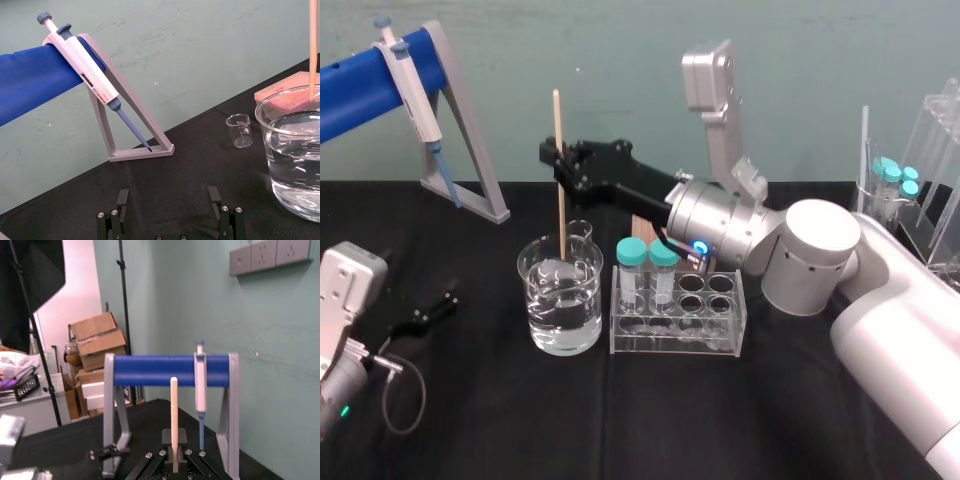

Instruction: Hold the thermometer with one hand and immerse one end into the beaker, then reinsert it into the test tube rack.

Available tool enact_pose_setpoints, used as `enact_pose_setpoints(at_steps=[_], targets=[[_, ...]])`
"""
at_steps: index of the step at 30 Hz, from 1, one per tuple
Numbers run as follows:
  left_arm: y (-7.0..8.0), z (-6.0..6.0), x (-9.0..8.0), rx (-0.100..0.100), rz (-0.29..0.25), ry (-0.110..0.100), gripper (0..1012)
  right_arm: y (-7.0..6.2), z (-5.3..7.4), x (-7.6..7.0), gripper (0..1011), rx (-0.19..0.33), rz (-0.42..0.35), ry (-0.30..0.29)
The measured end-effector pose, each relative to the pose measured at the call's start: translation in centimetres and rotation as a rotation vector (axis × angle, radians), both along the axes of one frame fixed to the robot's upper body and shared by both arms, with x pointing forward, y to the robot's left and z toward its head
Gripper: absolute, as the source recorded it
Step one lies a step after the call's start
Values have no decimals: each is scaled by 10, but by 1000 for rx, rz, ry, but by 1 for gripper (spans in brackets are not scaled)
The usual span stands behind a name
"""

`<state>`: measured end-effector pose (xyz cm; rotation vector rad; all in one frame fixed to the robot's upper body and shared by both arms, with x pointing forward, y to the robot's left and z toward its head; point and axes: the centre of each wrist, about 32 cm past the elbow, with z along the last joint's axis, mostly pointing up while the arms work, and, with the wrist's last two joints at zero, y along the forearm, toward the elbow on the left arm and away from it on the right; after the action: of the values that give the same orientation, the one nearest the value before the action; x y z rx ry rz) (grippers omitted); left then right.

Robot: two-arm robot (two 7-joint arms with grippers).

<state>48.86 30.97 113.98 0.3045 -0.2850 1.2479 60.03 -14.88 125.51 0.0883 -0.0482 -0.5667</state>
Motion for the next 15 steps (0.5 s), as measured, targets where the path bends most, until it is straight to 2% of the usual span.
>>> enact_pose_setpoints(at_steps=[9, 15], targets=[[0, 0, 0, 0, 0, 0, 1004, 3, -31, 3, 47, -13, -18, 57], [0, 0, 0, 0, 0, 0, 1003, 3, -45, 5, 47, -22, -24, 82]])
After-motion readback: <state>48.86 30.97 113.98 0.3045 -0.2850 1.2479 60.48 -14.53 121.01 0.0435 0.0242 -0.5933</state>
